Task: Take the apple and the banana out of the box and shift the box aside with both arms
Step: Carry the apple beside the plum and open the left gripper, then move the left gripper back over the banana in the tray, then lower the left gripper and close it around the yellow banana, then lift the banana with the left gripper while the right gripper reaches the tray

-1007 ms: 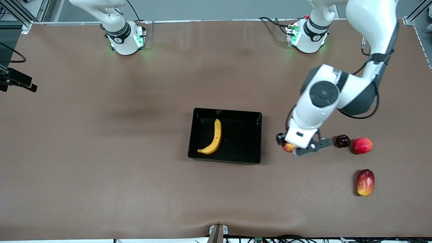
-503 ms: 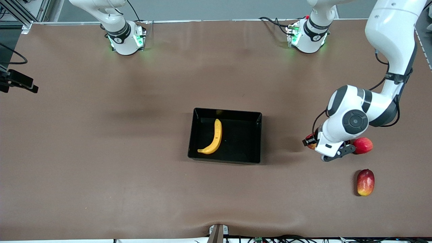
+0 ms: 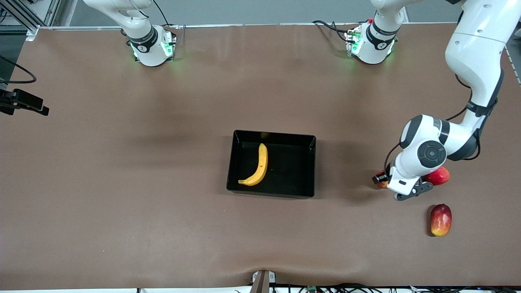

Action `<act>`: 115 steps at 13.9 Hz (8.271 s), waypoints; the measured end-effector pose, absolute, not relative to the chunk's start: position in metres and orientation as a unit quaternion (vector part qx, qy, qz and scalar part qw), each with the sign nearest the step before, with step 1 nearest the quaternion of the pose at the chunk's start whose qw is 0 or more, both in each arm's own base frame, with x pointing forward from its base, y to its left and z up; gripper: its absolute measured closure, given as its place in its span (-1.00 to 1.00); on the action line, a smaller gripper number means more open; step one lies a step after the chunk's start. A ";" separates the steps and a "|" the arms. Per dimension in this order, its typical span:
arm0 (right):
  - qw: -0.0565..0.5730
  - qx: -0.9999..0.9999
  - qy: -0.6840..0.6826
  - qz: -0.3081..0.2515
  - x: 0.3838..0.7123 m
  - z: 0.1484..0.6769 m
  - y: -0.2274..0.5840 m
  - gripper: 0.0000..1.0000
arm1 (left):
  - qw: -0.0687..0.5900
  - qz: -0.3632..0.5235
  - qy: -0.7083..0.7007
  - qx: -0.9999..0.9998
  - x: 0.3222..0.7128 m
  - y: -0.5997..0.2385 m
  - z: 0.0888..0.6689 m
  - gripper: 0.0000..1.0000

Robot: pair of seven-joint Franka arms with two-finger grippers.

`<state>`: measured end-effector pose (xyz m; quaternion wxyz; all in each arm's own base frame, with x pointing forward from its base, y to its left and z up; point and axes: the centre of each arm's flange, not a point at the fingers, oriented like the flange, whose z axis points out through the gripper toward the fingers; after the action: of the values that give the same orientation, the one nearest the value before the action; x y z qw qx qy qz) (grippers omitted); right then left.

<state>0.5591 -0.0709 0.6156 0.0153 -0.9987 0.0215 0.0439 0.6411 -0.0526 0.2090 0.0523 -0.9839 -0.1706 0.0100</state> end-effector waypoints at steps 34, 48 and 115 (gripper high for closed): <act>0.015 -0.998 0.028 0.047 0.562 0.610 -0.079 -1.00 | -0.014 -0.055 -0.057 -0.997 0.553 -0.472 0.222 -1.00; 0.015 -0.998 0.031 0.045 0.562 0.611 -0.082 -1.00 | -0.018 -0.074 -0.035 -0.996 0.553 -0.487 0.200 -1.00; 0.056 -0.996 0.054 0.040 0.636 0.362 0.280 -1.00 | 0.048 -0.035 0.131 -0.990 0.736 -0.055 0.300 0.31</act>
<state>0.6357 0.2803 0.3624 0.0555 -0.9962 0.0536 0.0400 0.7356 -0.0546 0.2996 0.0479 -0.9896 0.1312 -0.0353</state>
